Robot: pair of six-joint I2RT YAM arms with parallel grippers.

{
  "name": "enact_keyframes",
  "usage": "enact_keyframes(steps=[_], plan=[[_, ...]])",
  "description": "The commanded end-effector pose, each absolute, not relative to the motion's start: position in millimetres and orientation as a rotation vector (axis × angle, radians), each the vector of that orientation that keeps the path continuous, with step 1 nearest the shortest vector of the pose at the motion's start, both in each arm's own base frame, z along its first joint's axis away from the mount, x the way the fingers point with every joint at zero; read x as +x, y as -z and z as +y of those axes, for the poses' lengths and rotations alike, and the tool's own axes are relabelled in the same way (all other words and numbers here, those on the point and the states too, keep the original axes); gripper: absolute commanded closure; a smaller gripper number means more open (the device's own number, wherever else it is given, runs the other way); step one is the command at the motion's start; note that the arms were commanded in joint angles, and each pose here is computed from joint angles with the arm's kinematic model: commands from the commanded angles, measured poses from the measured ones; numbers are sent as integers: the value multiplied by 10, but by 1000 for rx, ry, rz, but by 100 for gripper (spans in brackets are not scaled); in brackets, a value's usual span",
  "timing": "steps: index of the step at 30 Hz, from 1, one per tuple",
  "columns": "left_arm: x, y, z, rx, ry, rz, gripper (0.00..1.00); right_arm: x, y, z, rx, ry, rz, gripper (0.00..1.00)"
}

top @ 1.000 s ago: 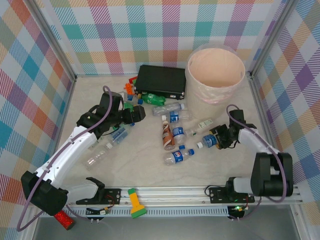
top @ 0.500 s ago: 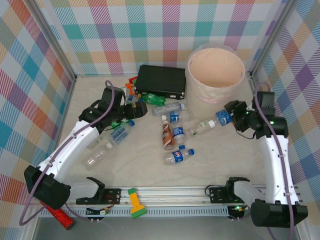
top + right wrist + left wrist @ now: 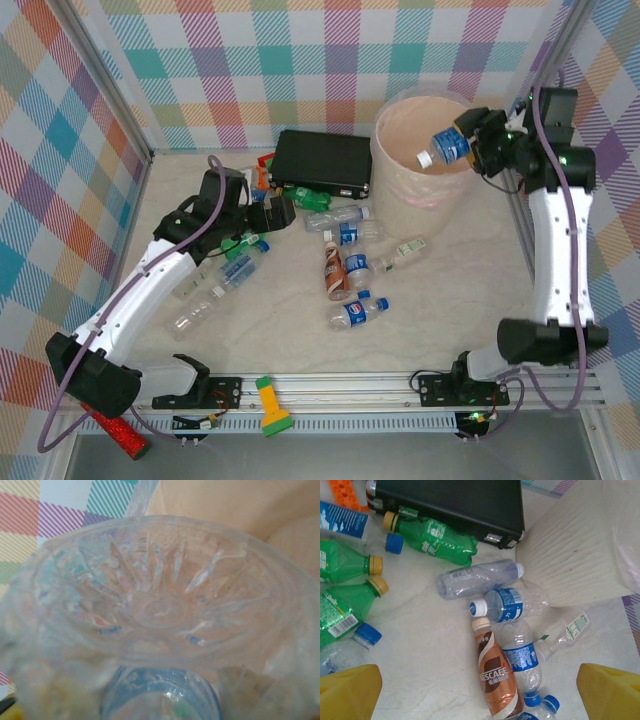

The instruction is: Put the plastic bottles in the bin

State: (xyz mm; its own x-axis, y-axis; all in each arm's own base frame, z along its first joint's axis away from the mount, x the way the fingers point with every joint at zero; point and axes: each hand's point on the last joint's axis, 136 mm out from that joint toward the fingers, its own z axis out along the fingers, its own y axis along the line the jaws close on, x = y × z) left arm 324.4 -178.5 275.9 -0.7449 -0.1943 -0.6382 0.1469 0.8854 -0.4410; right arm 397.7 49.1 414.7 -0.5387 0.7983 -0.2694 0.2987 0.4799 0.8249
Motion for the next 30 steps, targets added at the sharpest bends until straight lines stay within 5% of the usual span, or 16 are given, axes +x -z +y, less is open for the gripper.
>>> enact_keyframes(steps=[1, 13, 27, 30], plan=[[3181, -2999, -1755, -1, 617, 2276, 1, 4299, -4275, 507, 926, -1060, 2013, 45], [3139, -3001, -1622, -49, 559, 2274, 0, 5192, -3662, 515, 1130, -1077, 2071, 47], [3137, -3015, -1568, -55, 526, 2265, 1, 5370, -3275, 600, 1214, -992, 2141, 47], [3151, -3002, -1563, -52, 514, 2270, 0, 5369, -3293, 600, 1219, -994, 2135, 40]])
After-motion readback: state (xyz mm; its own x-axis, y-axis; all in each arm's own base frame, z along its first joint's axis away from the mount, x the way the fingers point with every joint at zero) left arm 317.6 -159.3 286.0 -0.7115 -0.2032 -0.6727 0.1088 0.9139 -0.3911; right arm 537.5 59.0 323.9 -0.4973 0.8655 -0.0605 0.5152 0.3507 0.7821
